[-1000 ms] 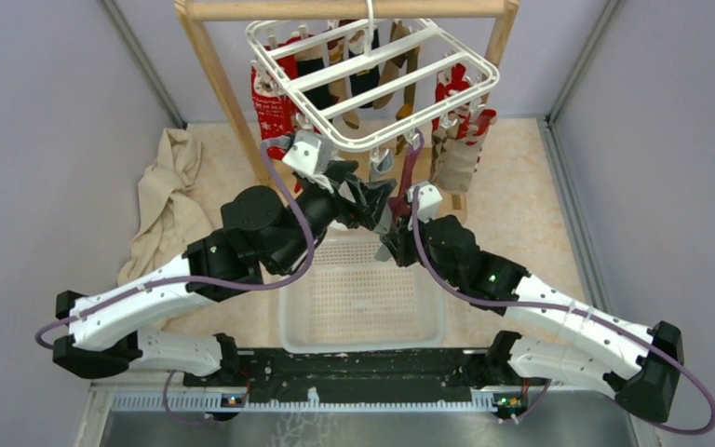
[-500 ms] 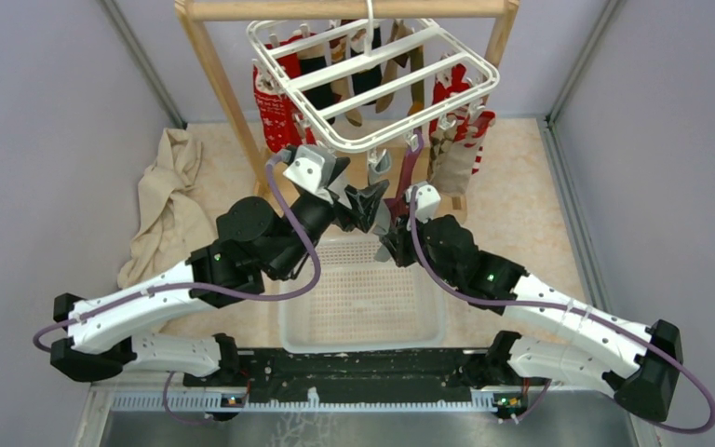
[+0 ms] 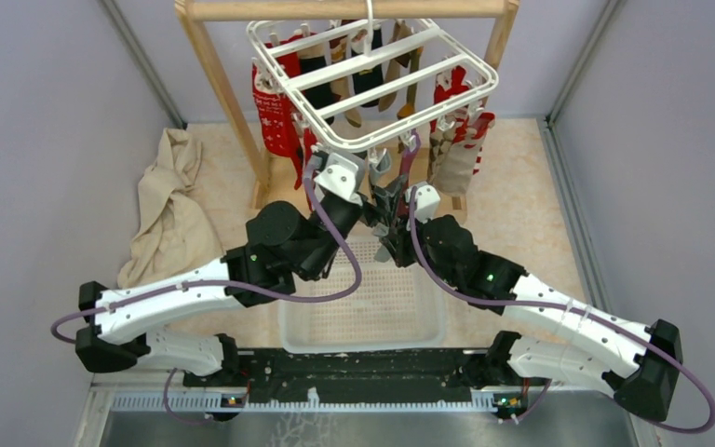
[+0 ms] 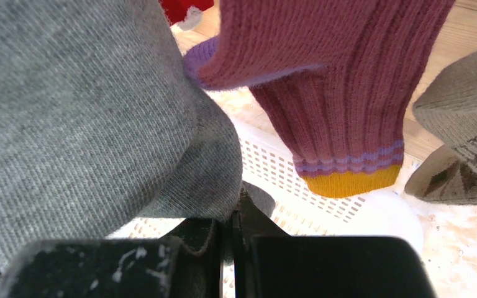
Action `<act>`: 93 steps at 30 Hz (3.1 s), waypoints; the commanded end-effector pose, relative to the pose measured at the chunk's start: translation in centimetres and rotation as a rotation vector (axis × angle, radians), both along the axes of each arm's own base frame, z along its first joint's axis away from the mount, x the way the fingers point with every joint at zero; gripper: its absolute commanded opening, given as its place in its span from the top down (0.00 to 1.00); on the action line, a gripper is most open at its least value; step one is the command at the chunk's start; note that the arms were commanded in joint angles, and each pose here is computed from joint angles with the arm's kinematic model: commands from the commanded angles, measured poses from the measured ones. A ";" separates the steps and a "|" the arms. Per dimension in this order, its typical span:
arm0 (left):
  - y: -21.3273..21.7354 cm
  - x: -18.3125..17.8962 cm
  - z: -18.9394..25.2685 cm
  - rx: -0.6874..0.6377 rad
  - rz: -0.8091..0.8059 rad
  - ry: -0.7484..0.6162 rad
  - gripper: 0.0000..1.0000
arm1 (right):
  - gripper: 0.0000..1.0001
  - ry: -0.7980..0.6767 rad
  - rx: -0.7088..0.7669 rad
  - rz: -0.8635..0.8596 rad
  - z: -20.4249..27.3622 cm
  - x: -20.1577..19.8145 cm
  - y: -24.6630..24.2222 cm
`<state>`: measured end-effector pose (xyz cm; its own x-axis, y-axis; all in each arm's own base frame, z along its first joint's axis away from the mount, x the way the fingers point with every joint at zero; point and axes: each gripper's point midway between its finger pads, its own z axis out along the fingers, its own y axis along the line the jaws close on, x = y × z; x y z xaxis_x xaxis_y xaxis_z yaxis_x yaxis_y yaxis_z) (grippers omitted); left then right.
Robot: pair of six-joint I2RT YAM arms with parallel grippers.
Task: Remove the socks clipped to the hanger
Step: Remove the sock from the hanger.
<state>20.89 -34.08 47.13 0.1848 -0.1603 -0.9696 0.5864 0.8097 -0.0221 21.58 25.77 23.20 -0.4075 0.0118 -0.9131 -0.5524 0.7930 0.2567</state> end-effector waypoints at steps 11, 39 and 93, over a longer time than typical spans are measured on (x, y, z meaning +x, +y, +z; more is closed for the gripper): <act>1.3 0.7 1.7 -0.038 0.141 -0.067 0.21 | 1.00 -0.060 0.073 0.019 3.4 0.0 0.8; 2.9 -0.3 1.0 -0.108 0.089 -0.056 0.01 | 1.00 -0.041 0.077 0.026 2.3 -0.2 1.0; 2.5 5.0 2.4 -0.174 0.126 -0.056 0.25 | 1.00 -0.017 0.060 0.035 0.8 -0.8 0.6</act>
<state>26.56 -32.67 47.72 0.2548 -0.2333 -0.9384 0.4657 0.8801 -0.0924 21.17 25.76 22.97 -0.4097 0.0229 -0.9119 -0.5625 0.7807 0.2723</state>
